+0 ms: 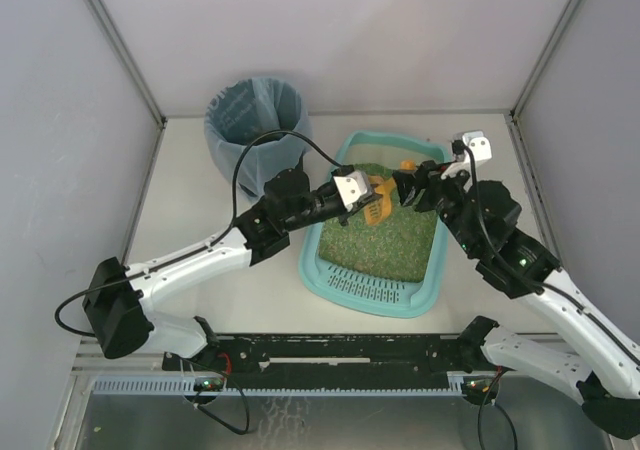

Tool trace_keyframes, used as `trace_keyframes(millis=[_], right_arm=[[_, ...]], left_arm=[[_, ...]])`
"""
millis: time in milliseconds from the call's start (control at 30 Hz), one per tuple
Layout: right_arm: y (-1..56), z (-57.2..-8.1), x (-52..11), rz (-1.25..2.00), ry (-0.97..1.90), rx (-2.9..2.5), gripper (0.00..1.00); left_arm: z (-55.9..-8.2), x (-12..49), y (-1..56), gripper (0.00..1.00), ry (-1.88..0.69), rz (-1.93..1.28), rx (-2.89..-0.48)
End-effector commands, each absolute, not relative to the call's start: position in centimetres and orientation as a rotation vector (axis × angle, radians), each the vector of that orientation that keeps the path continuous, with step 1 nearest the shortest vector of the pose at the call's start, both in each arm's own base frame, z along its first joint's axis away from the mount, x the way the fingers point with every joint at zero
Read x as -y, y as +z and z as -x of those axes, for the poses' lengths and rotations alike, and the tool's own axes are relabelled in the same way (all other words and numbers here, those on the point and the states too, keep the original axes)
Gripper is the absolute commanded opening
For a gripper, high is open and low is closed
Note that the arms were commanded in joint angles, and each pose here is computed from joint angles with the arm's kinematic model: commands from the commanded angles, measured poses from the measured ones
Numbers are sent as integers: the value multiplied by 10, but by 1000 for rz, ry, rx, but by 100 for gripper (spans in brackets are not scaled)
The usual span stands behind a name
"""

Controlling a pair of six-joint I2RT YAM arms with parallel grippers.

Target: Clean the litter box

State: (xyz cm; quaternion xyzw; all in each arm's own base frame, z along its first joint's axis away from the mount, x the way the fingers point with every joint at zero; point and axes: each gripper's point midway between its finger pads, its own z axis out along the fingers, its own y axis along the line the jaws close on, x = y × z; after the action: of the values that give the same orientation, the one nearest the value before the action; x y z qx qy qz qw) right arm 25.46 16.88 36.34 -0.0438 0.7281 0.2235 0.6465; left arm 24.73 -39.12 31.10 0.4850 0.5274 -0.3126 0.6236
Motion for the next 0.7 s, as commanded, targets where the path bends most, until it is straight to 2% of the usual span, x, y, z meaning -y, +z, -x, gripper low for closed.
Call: trace_keyframes(millis=[0,200,433,667], right_arm=[[372,-256,-184,110,601,-1665,47],[358,-261,-188,132,574,-1711,37],[355,-260,-181,104,565,-1747,42],[352,-260,-178,87,574,-1780,42]], left_arm=[[-248,388,315,0,-716,-1062,-1226],[-252,390,309,0,-694,-1070,-1258],[-252,391,302,0,-643,-1116,-1263],[-251,395,297,0,-623,-1143,-1267]])
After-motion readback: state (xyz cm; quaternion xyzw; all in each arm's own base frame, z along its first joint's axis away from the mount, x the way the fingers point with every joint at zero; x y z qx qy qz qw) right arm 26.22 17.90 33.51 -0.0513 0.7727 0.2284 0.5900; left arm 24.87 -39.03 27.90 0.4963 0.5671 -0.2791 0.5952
